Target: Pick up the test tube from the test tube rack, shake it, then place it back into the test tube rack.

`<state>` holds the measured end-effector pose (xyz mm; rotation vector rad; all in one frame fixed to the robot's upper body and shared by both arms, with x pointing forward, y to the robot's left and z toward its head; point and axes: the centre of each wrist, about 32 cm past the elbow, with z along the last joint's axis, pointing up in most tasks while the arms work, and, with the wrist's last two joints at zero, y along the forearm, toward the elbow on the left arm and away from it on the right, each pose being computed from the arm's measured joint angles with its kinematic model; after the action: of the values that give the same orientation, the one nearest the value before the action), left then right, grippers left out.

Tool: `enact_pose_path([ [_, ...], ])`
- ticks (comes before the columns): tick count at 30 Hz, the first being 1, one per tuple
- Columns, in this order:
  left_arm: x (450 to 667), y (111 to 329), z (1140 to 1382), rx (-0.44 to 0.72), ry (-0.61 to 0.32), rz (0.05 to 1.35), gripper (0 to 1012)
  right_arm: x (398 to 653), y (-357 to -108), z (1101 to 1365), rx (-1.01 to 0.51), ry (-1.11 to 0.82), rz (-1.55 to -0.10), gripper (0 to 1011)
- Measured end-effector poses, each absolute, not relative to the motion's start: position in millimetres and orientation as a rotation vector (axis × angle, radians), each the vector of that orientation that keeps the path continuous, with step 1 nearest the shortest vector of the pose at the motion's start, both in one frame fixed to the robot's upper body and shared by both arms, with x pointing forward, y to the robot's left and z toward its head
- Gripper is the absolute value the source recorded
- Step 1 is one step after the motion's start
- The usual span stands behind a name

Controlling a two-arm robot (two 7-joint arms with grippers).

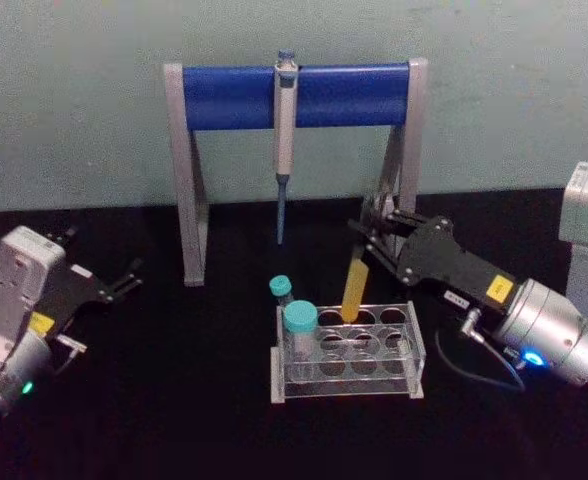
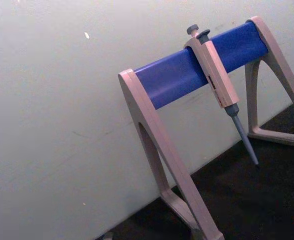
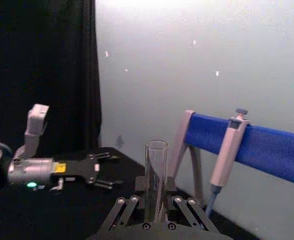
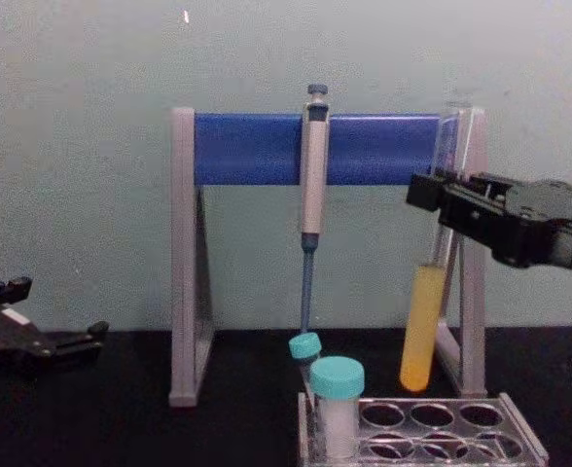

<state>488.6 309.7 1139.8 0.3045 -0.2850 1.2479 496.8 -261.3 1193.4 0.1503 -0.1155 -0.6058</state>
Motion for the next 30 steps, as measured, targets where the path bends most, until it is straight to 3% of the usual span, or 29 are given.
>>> enact_pose_path([
  [30, 488.6, 309.7, 1139.8, 0.304, -0.285, 1.248, 1001, 497.8, -257.5, 1173.9, 0.107, -0.069, -0.56, 234],
])
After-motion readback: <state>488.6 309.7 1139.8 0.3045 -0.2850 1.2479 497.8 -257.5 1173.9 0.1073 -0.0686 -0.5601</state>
